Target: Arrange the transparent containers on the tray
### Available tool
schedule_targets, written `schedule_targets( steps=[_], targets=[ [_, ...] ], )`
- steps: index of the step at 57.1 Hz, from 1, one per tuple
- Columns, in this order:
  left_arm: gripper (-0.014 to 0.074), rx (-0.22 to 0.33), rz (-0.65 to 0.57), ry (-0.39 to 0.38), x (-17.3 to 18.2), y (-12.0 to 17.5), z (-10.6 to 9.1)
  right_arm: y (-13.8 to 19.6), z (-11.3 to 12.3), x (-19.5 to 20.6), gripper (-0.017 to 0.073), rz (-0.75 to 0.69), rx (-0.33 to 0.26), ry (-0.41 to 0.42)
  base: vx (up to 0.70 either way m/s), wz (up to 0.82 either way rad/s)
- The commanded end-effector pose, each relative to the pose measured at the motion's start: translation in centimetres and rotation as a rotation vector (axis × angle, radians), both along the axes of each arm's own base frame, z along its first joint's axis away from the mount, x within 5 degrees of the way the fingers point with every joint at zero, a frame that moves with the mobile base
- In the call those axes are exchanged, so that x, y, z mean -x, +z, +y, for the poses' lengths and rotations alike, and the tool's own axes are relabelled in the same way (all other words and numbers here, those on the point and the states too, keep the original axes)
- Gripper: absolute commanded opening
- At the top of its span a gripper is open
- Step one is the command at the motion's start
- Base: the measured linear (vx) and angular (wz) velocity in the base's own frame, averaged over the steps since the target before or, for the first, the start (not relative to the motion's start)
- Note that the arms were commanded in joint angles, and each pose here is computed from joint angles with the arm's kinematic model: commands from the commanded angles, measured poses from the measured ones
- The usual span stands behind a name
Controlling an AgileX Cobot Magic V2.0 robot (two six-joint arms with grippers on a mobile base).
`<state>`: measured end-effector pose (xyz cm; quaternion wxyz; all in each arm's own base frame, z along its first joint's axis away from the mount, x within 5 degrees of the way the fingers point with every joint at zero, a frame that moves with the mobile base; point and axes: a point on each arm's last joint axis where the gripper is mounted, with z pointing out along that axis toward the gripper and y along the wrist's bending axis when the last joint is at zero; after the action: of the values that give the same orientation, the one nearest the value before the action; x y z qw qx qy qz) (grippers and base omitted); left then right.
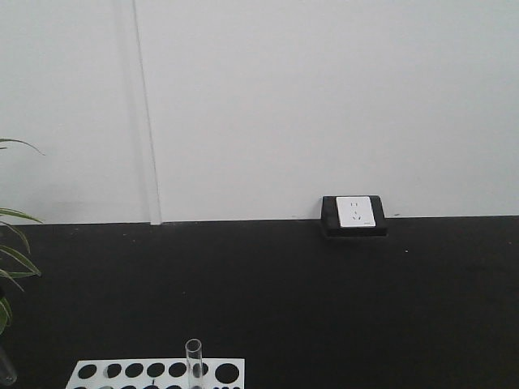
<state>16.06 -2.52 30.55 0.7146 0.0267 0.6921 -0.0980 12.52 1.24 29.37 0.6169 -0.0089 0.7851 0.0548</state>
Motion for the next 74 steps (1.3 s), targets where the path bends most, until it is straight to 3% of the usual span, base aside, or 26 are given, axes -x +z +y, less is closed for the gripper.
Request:
schedule_targets(
  steps=[1, 9, 16, 27, 43, 54, 74],
  targets=[
    [0.0132, 0.031, -0.097, -0.004, 1.1, 2.2, 0.1, 0.6, 1.2, -0.8, 0.0448, -0.103, 0.004, 0.085, 0.0, 0.0],
    [0.0132, 0.028, -0.093, 0.004, 2.2, 2.4, 0.3, -1.0, 4.6, -1.8, 0.0448, -0.076, 0.028, 0.296, 0.0, 0.0],
    [0.0132, 0.026, -0.078, 0.007, 2.3, 2.4, 0.4, -1.8, 8.3, -2.9, 0.0448, -0.141, 0.077, 0.477, 0.0, 0.0],
    [0.0132, 0.026, -0.077, 0.007, 2.3, 2.4, 0.4, -3.6, 13.5, -4.7, 0.0475, -0.187, 0.072, 0.643, 0.0, 0.0],
    [0.0132, 0.026, -0.077, 0.007, 2.3, 2.4, 0.4, -5.6, 18.7, -8.8, 0.0535, -0.145, 0.084, 0.695, 0.0, 0.0],
    [0.0132, 0.025, -0.076, 0.008, 2.3, 2.3, 0.4, -5.9, 20.8, -10.9, 0.0535, -0.156, 0.069, 0.709, 0.0, 0.0],
    [0.0132, 0.025, -0.076, 0.008, 2.3, 2.3, 0.4, -6.1, 23.9, -11.9, 0.0535, -0.185, 0.063, 0.812, 0.0, 0.0]
  ],
)
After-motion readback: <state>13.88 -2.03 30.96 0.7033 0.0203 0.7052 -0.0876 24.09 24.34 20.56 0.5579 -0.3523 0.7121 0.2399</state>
